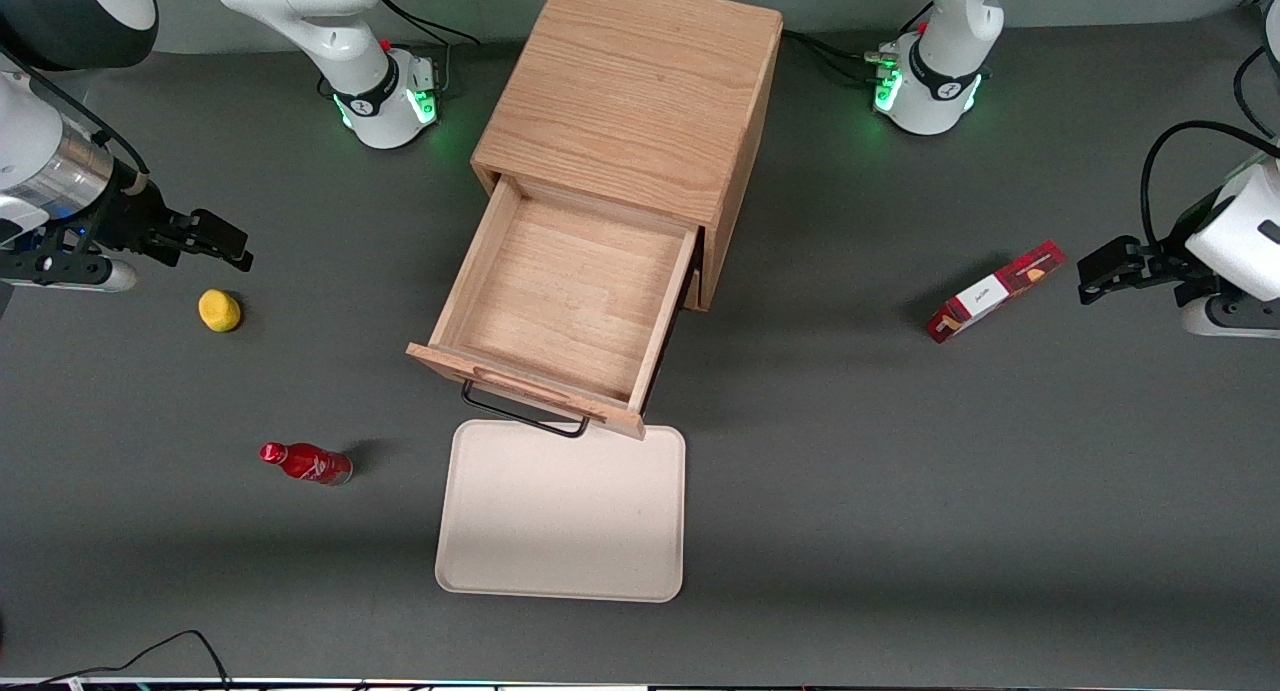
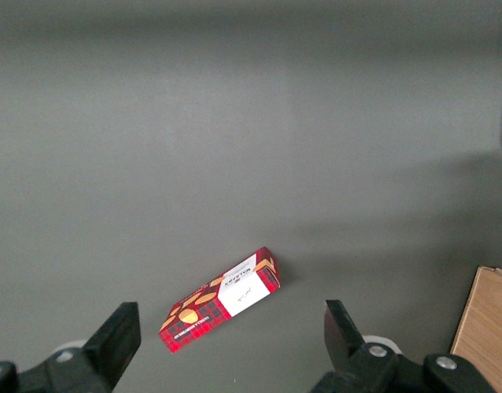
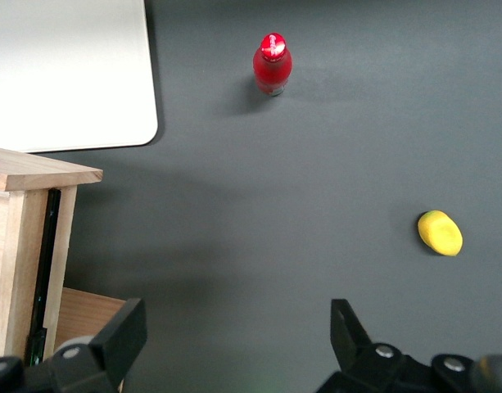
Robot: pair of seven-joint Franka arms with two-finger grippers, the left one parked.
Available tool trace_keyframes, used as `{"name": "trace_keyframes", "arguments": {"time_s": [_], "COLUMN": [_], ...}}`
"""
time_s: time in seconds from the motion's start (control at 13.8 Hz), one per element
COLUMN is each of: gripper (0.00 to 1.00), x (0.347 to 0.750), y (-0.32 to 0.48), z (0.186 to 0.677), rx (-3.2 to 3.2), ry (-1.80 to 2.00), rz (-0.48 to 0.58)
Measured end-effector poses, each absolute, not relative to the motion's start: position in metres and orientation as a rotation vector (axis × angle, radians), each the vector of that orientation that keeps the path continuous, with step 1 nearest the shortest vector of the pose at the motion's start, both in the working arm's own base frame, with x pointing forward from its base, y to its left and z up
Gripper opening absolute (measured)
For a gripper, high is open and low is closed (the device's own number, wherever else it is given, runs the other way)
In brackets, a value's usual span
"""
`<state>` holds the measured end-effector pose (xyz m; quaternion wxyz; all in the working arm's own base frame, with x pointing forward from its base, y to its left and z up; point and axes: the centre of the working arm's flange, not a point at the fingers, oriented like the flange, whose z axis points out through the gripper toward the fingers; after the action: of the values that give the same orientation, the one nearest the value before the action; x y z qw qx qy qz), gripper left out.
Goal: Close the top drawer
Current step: 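Move the right gripper toward the open drawer's front panel and handle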
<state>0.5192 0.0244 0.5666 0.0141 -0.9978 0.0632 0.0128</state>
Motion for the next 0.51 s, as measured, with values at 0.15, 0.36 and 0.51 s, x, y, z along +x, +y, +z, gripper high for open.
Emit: {"name": "trace_keyframes", "arguments": {"time_s": [0.15,0.36,0.51], "gripper": [1.0,1.0,1.0], "x": [0.52,0.524,0.536], "y": [0.024,0.025,0.028], "z": [0.566,0.567,0.574], "rx": [-3.107,-3.106,-3.107], "ry": [0.197,0.196,0.183], "rz": [0.042,0.033,0.005]}}
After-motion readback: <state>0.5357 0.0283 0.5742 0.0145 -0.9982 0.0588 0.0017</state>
